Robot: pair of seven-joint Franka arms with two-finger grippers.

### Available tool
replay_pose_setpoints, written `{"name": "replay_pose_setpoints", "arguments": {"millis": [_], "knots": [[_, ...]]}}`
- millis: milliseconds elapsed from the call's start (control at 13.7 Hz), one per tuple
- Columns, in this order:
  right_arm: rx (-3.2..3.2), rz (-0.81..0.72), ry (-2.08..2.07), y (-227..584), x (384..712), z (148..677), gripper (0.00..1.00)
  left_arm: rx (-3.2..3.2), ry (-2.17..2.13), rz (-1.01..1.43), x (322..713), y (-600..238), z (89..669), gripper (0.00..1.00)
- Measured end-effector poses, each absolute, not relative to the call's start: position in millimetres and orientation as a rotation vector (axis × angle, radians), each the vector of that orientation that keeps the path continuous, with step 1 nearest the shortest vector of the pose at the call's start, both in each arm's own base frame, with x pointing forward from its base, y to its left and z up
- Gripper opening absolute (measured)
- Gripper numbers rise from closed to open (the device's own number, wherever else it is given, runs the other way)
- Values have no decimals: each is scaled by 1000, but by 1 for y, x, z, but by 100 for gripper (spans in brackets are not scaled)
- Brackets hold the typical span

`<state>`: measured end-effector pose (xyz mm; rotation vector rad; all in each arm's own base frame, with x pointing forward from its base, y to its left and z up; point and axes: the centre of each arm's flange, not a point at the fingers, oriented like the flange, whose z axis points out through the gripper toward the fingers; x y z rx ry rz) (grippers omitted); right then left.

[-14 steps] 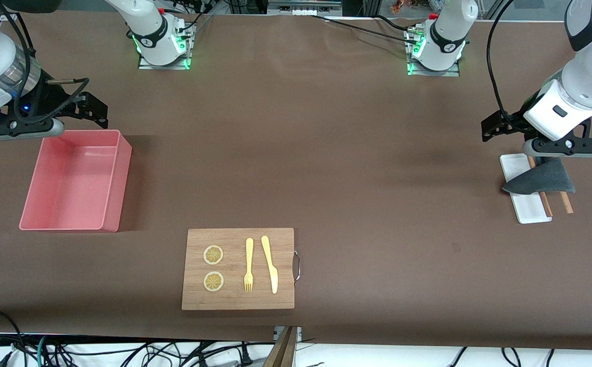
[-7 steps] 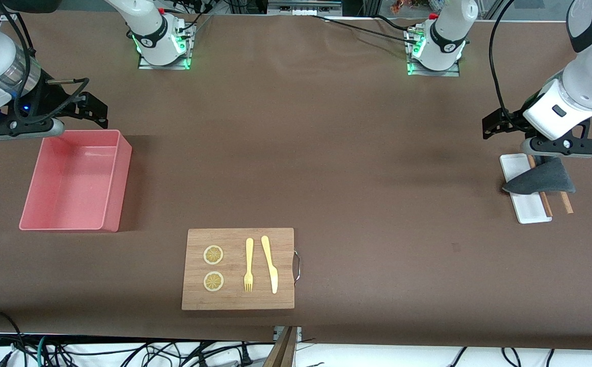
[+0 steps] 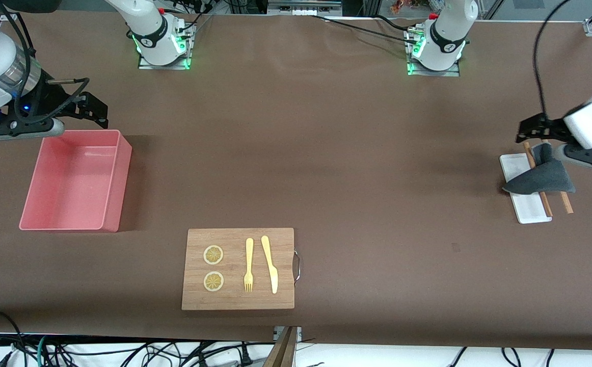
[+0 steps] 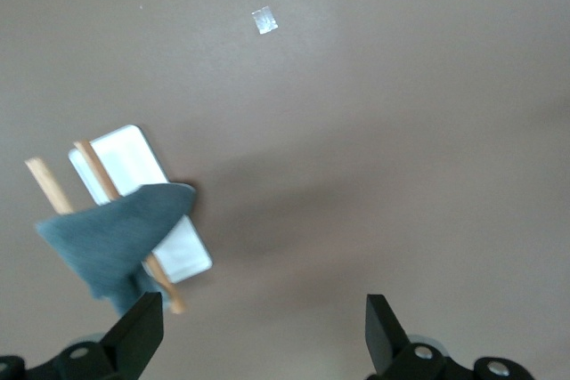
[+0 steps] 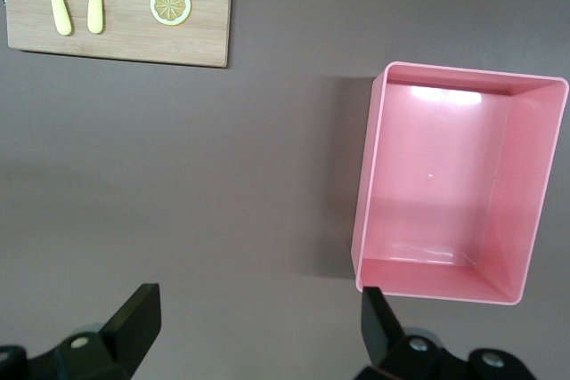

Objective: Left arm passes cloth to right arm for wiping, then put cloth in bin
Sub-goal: 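Lower the left gripper onto the grey cloth on the white tray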

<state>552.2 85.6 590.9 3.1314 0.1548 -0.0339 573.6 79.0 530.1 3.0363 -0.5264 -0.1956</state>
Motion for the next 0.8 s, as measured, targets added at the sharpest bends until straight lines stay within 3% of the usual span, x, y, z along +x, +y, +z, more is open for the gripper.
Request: {"name": "replay_pose_setpoints", "arguments": {"millis": [292, 802], "knots": [[3131, -33, 155, 86, 552, 591, 100, 2848, -723, -89, 555, 239, 502, 100], [3131, -34, 155, 86, 552, 591, 100, 2423, -950, 191, 535, 419, 297, 100]]}}
